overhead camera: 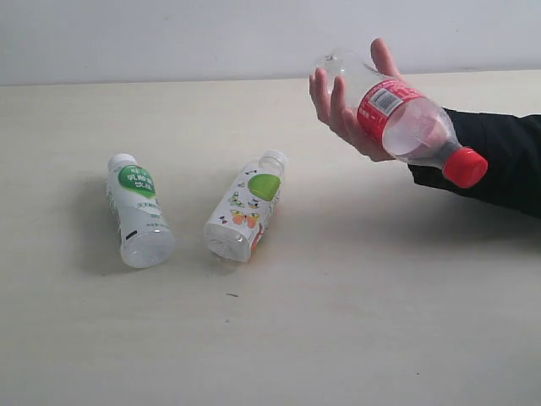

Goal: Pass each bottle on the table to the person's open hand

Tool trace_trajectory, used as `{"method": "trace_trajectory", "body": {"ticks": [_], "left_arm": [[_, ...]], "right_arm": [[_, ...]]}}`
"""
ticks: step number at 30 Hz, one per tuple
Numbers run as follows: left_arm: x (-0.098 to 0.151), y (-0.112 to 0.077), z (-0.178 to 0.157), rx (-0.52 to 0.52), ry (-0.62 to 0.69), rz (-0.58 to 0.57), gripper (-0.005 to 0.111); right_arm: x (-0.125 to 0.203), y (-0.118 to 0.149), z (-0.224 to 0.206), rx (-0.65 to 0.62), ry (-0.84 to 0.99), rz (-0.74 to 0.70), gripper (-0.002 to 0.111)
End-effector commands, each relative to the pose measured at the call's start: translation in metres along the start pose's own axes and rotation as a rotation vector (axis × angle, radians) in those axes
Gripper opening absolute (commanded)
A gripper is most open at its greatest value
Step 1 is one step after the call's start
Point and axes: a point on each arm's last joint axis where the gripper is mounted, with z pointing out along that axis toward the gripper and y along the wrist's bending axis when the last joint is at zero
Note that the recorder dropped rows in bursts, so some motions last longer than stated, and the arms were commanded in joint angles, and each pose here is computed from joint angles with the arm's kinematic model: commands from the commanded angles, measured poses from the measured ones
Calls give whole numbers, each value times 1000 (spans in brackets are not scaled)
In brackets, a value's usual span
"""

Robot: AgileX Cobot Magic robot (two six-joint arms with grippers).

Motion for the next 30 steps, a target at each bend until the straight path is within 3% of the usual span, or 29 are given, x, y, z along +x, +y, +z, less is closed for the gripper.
{"method": "trace_trajectory", "body": {"ticks": [1,5,30], "left_arm": [[0,0,0,-2,-10,-6,0],[0,0,0,-2,-10,-6,0],[0,0,0,-2,-10,-6,0]], "right_arm": [[14,1,4,-20,-11,91,0],[44,-4,14,34,106,-15,0],[41,0,6,-13,-3,7,0]]}}
